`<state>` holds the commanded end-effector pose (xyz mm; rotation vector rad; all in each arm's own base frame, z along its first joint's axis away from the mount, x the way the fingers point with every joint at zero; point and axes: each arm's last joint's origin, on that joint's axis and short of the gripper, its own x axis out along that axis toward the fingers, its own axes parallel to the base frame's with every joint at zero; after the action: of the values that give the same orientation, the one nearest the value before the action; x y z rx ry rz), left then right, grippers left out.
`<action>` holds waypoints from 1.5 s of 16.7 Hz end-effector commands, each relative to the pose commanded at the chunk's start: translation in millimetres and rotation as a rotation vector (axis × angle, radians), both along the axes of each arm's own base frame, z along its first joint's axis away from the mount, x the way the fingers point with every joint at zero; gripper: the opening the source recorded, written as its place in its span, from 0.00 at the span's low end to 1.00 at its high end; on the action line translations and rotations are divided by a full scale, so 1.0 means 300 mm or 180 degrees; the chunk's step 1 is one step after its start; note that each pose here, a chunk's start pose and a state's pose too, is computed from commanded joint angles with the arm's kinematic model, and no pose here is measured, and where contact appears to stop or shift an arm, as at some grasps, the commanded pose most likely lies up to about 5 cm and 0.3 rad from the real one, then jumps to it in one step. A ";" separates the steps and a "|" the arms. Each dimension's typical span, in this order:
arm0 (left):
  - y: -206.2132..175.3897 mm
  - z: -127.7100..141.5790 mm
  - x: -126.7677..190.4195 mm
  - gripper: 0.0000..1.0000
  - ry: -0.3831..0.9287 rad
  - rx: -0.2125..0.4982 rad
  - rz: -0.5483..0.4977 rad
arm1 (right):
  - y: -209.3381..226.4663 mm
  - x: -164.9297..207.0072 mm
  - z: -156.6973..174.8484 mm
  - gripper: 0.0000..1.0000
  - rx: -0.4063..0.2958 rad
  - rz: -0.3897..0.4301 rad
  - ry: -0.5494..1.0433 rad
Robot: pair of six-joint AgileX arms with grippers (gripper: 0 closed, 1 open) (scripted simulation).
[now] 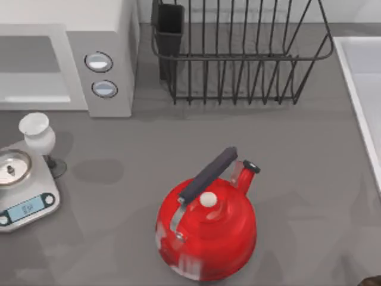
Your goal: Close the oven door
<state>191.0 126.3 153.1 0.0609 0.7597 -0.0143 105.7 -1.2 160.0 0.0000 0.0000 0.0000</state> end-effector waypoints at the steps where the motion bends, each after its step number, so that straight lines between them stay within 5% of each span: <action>1: -0.032 -0.004 -0.002 0.00 0.0003 -0.0014 0.0001 | 0.000 0.000 0.000 1.00 0.0000 0.0000 0.0000; 7: -0.139 -0.028 -0.007 0.00 0.0082 -0.0169 0.0044 | 0.000 0.000 0.000 1.00 0.0000 0.0000 0.0000; 14: -0.148 0.009 0.017 0.00 -0.0007 -0.0090 0.0100 | 0.000 0.000 0.000 1.00 0.0000 0.0000 0.0000; 25: -0.456 0.010 0.006 0.00 -0.0033 -0.0083 0.0077 | 0.000 0.000 0.000 1.00 0.0000 0.0000 0.0000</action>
<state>192.9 -10.5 156.2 0.0270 0.7497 -0.0010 105.7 -1.2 160.0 0.0000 0.0000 0.0000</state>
